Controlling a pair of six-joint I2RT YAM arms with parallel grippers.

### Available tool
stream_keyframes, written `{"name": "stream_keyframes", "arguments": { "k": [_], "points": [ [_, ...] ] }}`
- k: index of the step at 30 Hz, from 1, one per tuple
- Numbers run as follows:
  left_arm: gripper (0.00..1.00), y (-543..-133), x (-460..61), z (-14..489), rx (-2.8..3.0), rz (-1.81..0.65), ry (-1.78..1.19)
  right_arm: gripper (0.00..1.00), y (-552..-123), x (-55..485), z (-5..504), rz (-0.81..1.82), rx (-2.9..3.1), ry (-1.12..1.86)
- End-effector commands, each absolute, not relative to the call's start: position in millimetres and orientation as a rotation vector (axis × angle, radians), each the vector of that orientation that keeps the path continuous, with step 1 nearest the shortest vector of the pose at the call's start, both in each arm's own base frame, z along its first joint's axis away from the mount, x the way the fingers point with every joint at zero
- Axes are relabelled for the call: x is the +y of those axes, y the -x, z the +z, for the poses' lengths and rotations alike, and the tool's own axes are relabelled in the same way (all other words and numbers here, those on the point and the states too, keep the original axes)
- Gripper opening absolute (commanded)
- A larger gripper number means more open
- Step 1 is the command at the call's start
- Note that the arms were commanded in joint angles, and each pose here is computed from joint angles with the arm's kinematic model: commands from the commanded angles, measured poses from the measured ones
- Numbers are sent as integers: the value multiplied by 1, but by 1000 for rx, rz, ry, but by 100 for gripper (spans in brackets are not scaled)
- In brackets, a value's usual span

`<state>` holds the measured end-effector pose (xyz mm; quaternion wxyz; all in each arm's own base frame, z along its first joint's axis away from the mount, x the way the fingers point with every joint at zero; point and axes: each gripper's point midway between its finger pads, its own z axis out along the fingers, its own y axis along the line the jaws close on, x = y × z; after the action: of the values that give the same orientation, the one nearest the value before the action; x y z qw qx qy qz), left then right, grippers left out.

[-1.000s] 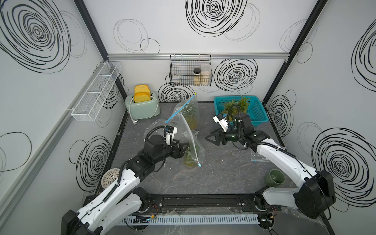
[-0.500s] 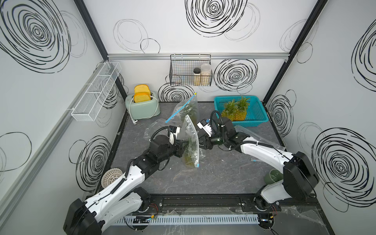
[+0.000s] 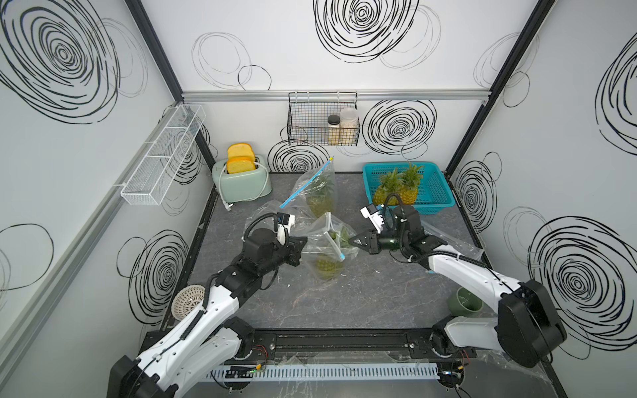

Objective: Open the zip-top bag and take out the pineapple
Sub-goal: Open the zipper of the food storage bag at the center of the board.

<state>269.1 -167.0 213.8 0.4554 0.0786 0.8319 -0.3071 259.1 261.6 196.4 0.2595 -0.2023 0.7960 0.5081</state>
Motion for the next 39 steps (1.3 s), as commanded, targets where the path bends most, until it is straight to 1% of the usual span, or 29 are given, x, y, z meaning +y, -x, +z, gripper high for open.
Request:
{"name": "stream_keyframes", "arguments": {
  "k": [1, 7, 9, 12, 14, 18, 19, 20, 24, 26, 32, 39],
  "points": [
    [0, -271, -151, 204, 2057, -745, -147, 0, -261, 248, 209, 1373, 2091, 539],
    [0, -272, -167, 201, 2025, -862, -150, 0, -252, 254, 212, 1397, 2096, 613],
    [0, -272, -174, 203, 2012, -883, -163, 3, -250, 257, 215, 1399, 2093, 629],
    [0, -271, -185, 210, 1985, -915, -191, 17, -247, 261, 217, 1410, 2090, 649],
    [0, -272, -190, 215, 1969, -923, -200, 30, -247, 263, 219, 1402, 2091, 660],
    [0, -274, -196, 221, 1960, -921, -217, 33, -249, 265, 229, 1376, 2072, 675],
    [0, -275, -197, 221, 1961, -915, -218, 32, -250, 266, 232, 1373, 2066, 677],
    [0, -275, -196, 221, 1961, -910, -215, 30, -251, 266, 233, 1368, 2065, 679],
    [0, -277, -190, 221, 1963, -866, -198, 7, -258, 263, 235, 1323, 2081, 651],
    [0, -278, -186, 220, 1969, -841, -189, 1, -261, 261, 236, 1317, 2079, 632],
    [0, -284, -166, 212, 1994, -782, -140, 0, -274, 237, 235, 1323, 2067, 520],
    [0, -290, -137, 206, 1999, -738, -43, 0, -285, 207, 234, 1393, 2039, 440]
  ]
}}
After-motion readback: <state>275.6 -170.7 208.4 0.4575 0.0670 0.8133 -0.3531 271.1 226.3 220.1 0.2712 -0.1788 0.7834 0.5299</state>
